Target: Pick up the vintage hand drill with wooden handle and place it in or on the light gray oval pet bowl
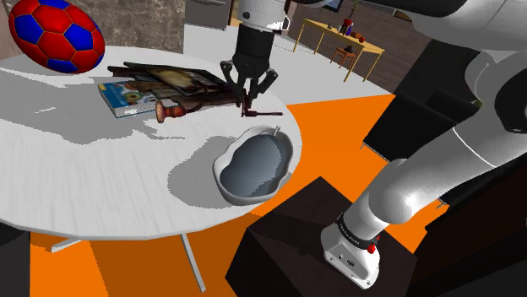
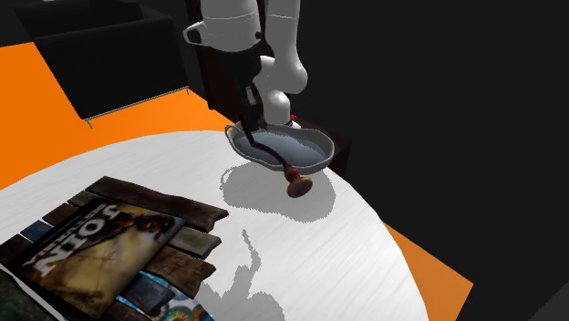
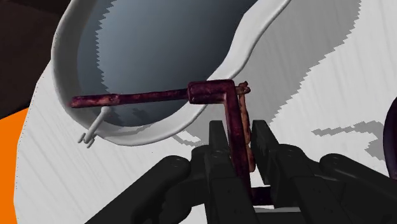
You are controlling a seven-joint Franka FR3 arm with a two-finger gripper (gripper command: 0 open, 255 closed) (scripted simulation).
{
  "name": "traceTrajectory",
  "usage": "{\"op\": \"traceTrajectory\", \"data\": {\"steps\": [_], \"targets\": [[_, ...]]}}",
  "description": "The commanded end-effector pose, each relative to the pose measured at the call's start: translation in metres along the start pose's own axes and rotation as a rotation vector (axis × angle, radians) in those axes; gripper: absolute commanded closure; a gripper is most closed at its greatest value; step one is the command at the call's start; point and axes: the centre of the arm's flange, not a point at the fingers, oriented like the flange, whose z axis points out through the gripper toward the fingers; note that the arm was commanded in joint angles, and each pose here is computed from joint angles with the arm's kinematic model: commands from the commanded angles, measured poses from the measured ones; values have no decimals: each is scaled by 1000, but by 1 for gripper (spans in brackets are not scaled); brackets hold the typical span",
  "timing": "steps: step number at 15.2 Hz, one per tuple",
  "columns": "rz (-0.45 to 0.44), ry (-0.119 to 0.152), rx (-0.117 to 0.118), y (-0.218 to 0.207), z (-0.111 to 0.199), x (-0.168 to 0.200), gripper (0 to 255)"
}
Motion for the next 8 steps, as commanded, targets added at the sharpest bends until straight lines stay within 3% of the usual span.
{"op": "traceTrajectory", "data": {"steps": [1,8], "targets": [[0,-1,1,27,0,-10,255],[0,-1,1,111,2,-51,255]]}}
